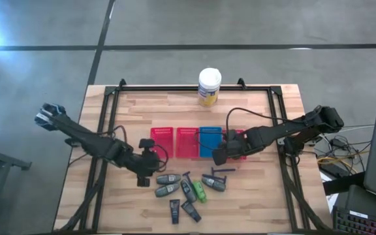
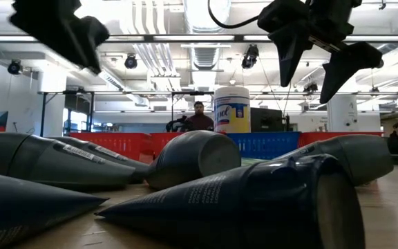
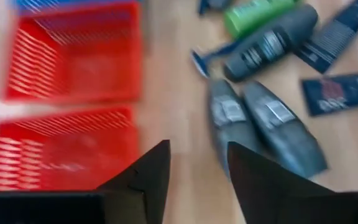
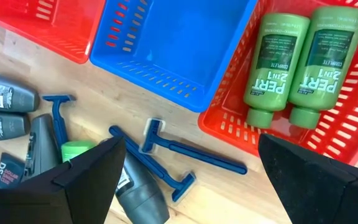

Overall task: Pick & Place Travel size toiletries
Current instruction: Put the gray deodorant into the left red bin

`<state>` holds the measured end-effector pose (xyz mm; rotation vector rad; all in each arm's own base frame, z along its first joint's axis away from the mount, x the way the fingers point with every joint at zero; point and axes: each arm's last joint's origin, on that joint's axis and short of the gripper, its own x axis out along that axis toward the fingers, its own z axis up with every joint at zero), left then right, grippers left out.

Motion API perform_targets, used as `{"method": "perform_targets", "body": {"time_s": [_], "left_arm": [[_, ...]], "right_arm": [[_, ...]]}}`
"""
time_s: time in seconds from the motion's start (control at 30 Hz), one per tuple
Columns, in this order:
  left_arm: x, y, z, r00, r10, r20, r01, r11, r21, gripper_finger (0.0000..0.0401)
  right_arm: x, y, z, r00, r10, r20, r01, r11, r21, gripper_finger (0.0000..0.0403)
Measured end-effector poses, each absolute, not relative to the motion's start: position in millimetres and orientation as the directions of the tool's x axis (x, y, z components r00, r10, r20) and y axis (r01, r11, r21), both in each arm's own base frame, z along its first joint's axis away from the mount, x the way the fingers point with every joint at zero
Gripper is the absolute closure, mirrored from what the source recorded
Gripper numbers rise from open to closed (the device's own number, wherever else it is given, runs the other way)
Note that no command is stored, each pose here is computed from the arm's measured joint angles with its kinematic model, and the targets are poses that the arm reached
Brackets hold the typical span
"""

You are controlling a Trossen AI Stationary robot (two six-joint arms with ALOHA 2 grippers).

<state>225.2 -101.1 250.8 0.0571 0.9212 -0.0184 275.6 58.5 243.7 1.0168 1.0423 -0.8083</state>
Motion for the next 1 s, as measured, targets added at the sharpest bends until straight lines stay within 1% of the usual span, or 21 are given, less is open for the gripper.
{"method": "perform_targets", "body": {"time_s": [0.07, 0.2, 0.33, 0.43, 0.6, 1.0], "left_arm": [[228, -104, 245, 0.572, -0.029, -0.820, 0.050, 0.999, -0.001, 0.0213], [235, -110, 232, 0.515, -0.064, -0.855, 0.077, 0.997, -0.028, 0.0178], [244, -119, 213, 0.460, -0.074, -0.885, 0.096, 0.995, -0.033, 0.0158], [253, -125, 202, 0.427, -0.067, -0.902, 0.083, 0.996, -0.034, 0.0154], [268, -132, 197, 0.413, -0.059, -0.909, 0.063, 0.997, -0.036, 0.0153], [281, -139, 166, 0.324, -0.033, -0.945, 0.053, 0.998, -0.017, 0.0154]], "right_arm": [[276, 58, 244, 0.313, -0.065, -0.947, 0.898, 0.344, 0.273, 0.0039], [276, 58, 244, 0.313, -0.065, -0.948, 0.890, 0.368, 0.268, 0.0039], [276, 58, 244, 0.314, -0.073, -0.947, 0.883, 0.389, 0.263, 0.0039], [276, 58, 244, 0.317, -0.088, -0.944, 0.882, 0.395, 0.259, 0.0039], [276, 58, 244, 0.315, -0.089, -0.945, 0.879, 0.402, 0.255, 0.0039], [275, 58, 243, 0.313, -0.092, -0.945, 0.877, 0.409, 0.251, 0.0039]]}}
